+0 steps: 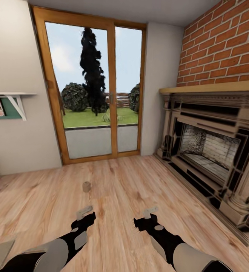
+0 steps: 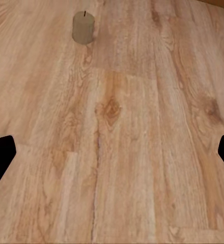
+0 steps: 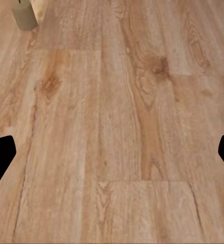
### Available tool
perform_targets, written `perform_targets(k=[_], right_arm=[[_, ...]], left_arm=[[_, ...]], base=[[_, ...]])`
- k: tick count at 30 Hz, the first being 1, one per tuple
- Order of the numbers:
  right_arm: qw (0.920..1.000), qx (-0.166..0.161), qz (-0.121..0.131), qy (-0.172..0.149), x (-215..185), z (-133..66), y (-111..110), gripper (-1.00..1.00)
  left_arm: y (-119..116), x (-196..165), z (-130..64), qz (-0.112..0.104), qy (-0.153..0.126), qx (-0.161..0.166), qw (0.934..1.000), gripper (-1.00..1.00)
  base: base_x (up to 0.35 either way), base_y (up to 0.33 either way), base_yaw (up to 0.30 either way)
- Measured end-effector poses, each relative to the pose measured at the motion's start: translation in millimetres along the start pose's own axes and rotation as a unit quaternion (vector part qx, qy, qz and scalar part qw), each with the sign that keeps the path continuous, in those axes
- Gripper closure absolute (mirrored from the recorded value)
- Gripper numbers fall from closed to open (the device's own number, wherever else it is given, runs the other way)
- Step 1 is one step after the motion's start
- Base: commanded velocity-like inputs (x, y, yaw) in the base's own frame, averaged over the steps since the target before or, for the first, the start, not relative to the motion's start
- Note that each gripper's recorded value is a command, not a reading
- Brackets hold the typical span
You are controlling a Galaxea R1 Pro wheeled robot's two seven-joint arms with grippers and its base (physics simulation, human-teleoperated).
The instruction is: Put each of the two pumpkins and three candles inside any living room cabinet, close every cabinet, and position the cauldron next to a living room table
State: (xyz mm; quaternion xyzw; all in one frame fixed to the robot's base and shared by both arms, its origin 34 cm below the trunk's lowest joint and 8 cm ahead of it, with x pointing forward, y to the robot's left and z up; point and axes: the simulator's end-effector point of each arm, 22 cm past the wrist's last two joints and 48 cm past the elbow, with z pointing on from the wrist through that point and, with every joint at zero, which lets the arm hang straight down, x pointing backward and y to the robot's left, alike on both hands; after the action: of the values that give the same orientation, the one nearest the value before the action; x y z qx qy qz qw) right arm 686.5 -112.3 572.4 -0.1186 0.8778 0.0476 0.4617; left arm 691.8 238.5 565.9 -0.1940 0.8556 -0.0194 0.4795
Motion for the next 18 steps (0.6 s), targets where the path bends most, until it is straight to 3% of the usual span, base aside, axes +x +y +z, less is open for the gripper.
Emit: perform_targets(k=[12, 18], right_arm=[[1.0, 0.002, -0.001, -0.003, -3.0, -1.6, -3.5, -1.0], [1.0, 0.003, 0.0, -0.005, -4.9, -2.1, -4.0, -1.0]], left_arm=[[-2.1, -3.6, -1.5, 0.0, -0.004, 0.002, 1.0, -1.0], [-2.9, -5.3, -2.0, 0.0, -0.005, 0.003, 1.0, -1.0]], base=[[0.316, 0.0, -0.268], [0.07, 0.0, -0.27]])
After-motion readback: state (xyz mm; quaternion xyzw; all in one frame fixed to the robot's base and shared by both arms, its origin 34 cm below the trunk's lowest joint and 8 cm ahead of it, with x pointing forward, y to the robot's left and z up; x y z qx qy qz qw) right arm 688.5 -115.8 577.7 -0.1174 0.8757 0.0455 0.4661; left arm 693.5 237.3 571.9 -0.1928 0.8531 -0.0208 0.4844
